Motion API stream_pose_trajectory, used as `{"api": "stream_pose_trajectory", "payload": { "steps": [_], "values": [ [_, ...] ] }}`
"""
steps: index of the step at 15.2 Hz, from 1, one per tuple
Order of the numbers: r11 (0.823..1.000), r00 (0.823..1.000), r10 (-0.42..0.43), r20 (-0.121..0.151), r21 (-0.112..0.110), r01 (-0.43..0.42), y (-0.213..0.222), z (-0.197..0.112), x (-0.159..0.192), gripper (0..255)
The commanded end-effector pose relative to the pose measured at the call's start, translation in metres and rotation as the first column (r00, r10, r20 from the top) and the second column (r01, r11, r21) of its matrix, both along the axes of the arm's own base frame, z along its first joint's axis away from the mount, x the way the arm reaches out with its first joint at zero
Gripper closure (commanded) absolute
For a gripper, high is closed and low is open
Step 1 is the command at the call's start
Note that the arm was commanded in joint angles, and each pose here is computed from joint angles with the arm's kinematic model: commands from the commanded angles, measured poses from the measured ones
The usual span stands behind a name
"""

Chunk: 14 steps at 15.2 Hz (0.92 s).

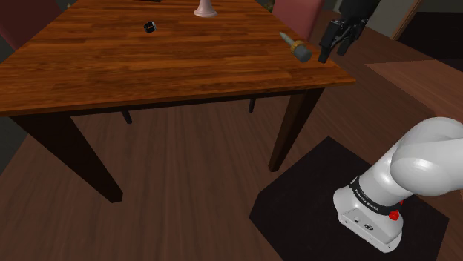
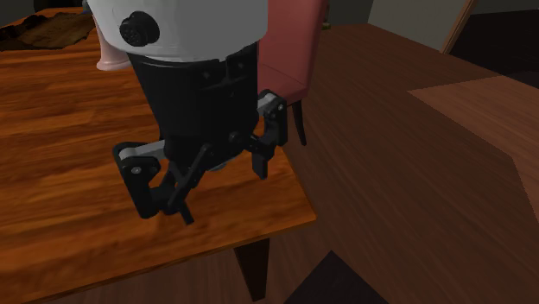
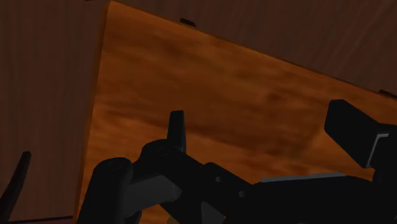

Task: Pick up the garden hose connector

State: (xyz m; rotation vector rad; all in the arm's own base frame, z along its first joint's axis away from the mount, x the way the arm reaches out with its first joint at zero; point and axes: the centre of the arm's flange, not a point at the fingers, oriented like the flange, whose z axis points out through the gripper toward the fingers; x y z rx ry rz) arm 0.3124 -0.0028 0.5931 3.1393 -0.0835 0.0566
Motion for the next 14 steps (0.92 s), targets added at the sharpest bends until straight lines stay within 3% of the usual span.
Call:
{"api": "stream_pose_trajectory", "payload": {
  "steps": [1,7,14],
  "values": [
    [1.0,1.0,0.0,0.0,0.0,0.0,0.0,0.0,0.0,0],
    [0.99,0.989,-0.144,0.02,0.008,0.143,-0.021,0.003,0.073,0],
    [0.952,0.951,-0.307,0.041,0.021,0.307,-0.059,0.009,0.153,0]
  ]
}}
